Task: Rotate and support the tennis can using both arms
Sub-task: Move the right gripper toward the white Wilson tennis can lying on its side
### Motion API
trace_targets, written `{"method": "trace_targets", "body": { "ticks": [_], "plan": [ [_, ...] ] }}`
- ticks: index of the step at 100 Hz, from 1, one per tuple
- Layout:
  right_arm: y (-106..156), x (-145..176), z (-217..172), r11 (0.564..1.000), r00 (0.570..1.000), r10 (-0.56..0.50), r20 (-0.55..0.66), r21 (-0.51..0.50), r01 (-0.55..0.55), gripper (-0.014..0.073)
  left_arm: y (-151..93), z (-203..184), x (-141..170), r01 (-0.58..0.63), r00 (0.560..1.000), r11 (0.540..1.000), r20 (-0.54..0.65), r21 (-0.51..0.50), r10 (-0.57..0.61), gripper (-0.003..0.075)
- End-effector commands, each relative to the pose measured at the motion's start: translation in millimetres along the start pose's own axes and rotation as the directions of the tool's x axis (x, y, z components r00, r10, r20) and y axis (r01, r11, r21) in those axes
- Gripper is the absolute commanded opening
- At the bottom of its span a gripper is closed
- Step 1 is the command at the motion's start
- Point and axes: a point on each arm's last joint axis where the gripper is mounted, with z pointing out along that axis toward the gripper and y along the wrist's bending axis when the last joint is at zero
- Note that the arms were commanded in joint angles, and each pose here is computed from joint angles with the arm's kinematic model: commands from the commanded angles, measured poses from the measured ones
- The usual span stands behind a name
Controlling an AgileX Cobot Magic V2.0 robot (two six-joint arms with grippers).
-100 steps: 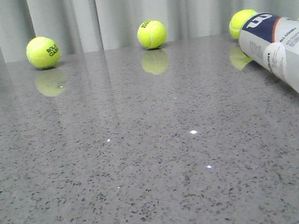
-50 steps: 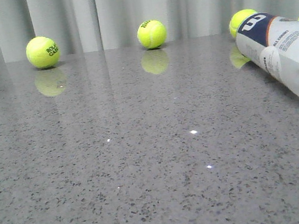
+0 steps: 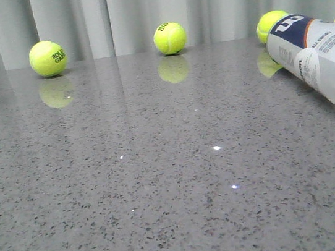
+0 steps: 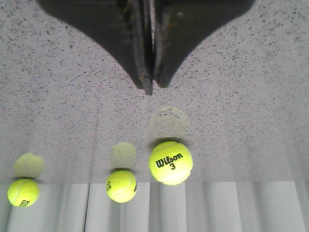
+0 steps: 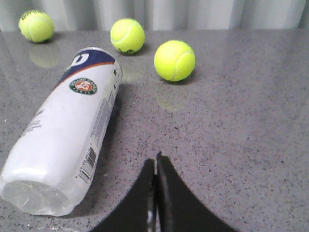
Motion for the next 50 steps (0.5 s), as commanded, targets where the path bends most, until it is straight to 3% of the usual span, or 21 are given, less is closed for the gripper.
{"method": "trace_targets", "body": {
  "ticks": [1,19,29,36,50],
  "plan": [
    [0.5,-22.1,6.8,1.0,1.0,-0.011,0.024,0.006,0.011,-0.0061,-0.3,0.1,6.6,0.009,0.998,1.0,0.066,0.002,-0.009,-0.0019],
    [1.6,-35.3,22.6,1.0,0.995,-0.011,-0.095,0.007,0.012,-0.0054,-0.3,0.1,6.6,0.009,0.998,1.0,0.066,0.002,-0.009,-0.0019],
    [2.2,-45.2,30.5,1.0,0.985,-0.011,-0.174,0.01,0.013,0.0025,-0.3,0.1,6.6,0.009,0.998,1.0,0.066,0.002,-0.009,-0.0019],
    [3.0,-52.0,36.0,1.0,0.975,-0.012,-0.224,0.008,0.014,0.0163,-0.3,0.1,6.6,0.009,0.998,1.0,0.066,0.002,-0.009,-0.0019],
    [6.3,-67.0,46.8,1.0,0.958,-0.021,-0.287,-0.006,0.02,0.0536,-0.3,0.1,6.6,0.009,0.998,1.0,0.066,0.002,-0.009,-0.0019]
  ]
}}
